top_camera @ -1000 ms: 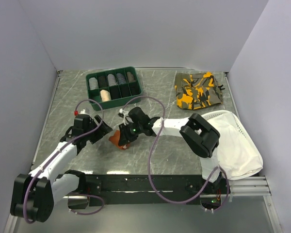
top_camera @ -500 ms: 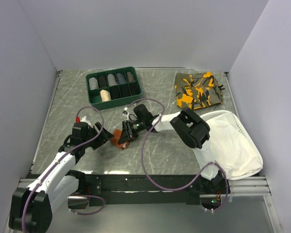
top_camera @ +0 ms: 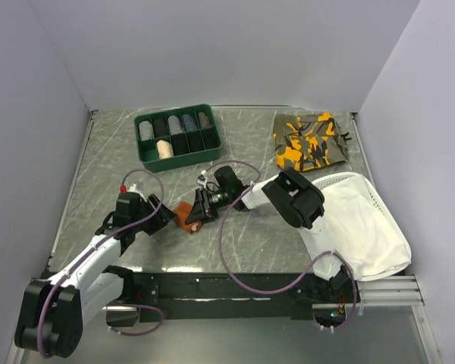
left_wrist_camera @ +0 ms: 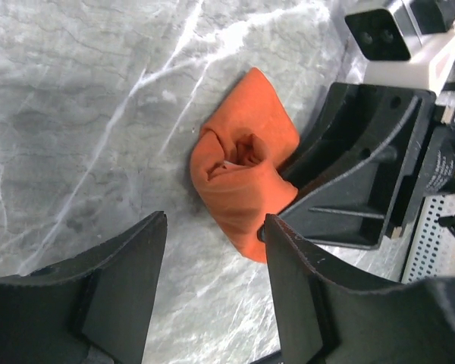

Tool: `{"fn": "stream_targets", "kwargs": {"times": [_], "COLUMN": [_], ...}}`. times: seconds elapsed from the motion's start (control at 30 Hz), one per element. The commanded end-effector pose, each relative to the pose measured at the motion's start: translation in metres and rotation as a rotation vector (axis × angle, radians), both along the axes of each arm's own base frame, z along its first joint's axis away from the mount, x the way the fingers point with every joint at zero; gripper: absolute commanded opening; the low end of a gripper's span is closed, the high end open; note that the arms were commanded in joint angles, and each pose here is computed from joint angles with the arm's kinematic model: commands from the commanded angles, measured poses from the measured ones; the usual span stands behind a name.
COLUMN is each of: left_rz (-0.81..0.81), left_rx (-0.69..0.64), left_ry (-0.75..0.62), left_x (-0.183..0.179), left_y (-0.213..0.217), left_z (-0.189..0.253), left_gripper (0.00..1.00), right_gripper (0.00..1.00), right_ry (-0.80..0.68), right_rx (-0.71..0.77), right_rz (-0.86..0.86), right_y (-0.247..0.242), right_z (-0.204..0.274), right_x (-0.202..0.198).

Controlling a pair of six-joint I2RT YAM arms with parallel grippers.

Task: Roll the underwear
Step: Roll the underwear to the center of the board.

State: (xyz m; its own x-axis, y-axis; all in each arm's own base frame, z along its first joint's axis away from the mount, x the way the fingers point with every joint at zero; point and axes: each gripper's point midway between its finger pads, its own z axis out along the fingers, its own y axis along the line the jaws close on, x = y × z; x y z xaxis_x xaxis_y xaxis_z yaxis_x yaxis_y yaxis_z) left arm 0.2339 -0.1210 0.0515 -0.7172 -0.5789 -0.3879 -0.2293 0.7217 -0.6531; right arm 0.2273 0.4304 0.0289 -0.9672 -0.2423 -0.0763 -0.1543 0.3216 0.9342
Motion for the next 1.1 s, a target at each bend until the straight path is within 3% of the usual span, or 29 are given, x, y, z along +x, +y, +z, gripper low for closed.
{"fn": "stream_targets", "kwargs": {"times": [0.0, 0.53, 0.8, 0.97, 1.07], "left_rz": [0.018, -0.032, -0.068, -0.08, -0.087], "left_rx": [-0.006, -0.02, 0.027, 0.053, 0.072], "left_ry": [-0.054, -0.076, -0.041, -0.025, -0.013], "left_x": [0.014, 0.04, 0.038, 0.036, 0.034], "left_y": [-0.001, -0.026, -0.034, -0.036, -0.036], "left_z": [0.004, -0.007, -0.028, -0.032, -0.033], "left_gripper": [0.62, 0.57, 0.24, 0.18, 0.17], "right_gripper": [0.38, 0.4, 0.46, 0.61, 0.7], "right_ry": [0.055, 0.059, 0.033, -0.115, -0.267], "right_rx": [-0.045, -0.039, -0.025, -0.039, -0.167], "right_rz": [-0.037, -0.025, -0.001, -0.036, -0.102], "right_y": [-0.006, -0.009, -0.011, -0.014, -0.025], "right_z": [-0.024, -0.024, -0.017, 0.005, 0.012], "right_x": [-0.003, -0.007, -0.012, -0.001, 0.013]}}
